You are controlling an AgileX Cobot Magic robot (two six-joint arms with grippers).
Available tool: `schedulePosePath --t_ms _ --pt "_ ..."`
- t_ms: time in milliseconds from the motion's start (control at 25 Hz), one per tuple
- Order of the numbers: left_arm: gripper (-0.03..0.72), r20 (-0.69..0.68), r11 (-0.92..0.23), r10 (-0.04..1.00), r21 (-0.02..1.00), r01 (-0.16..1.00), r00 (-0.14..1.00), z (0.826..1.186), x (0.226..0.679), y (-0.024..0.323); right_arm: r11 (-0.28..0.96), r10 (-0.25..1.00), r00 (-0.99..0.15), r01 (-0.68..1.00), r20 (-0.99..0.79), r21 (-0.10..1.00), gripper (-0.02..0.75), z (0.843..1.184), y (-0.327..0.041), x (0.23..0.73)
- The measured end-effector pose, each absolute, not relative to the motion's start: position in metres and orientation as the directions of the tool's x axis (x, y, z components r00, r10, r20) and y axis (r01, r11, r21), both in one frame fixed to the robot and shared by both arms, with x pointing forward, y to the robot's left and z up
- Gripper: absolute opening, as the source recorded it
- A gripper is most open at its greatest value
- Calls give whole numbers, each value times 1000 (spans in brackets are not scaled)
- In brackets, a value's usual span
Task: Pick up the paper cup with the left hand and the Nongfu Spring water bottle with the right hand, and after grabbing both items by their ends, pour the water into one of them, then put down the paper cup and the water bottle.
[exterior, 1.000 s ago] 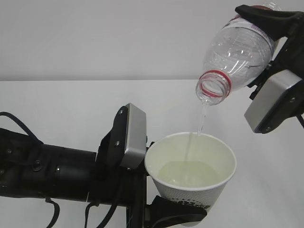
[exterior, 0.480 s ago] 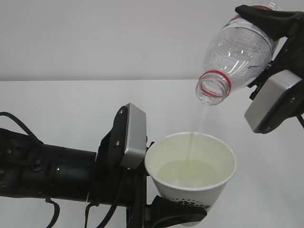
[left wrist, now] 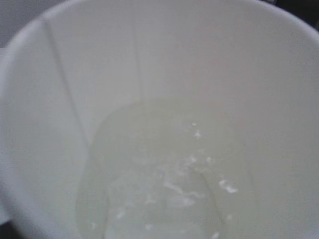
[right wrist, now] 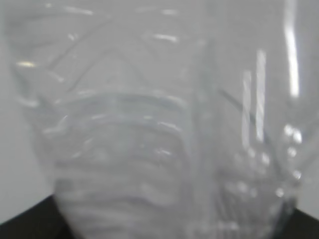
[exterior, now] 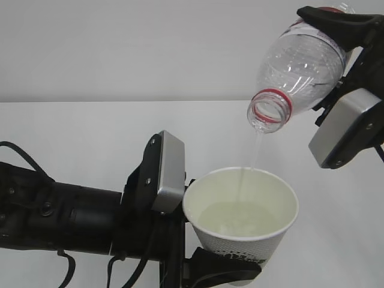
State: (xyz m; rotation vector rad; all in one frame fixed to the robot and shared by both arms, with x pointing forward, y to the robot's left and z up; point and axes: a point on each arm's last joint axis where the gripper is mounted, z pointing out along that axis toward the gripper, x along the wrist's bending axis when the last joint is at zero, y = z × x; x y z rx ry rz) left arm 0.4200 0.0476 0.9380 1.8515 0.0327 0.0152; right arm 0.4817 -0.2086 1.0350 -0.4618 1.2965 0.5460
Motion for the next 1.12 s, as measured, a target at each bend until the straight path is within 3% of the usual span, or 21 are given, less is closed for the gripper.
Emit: schedulePosePath --t_ms 1120 --pt "496 -12 -296 69 955 32 998 936 423 48 785 116 179 -619 -977 -20 458 1035 -208 481"
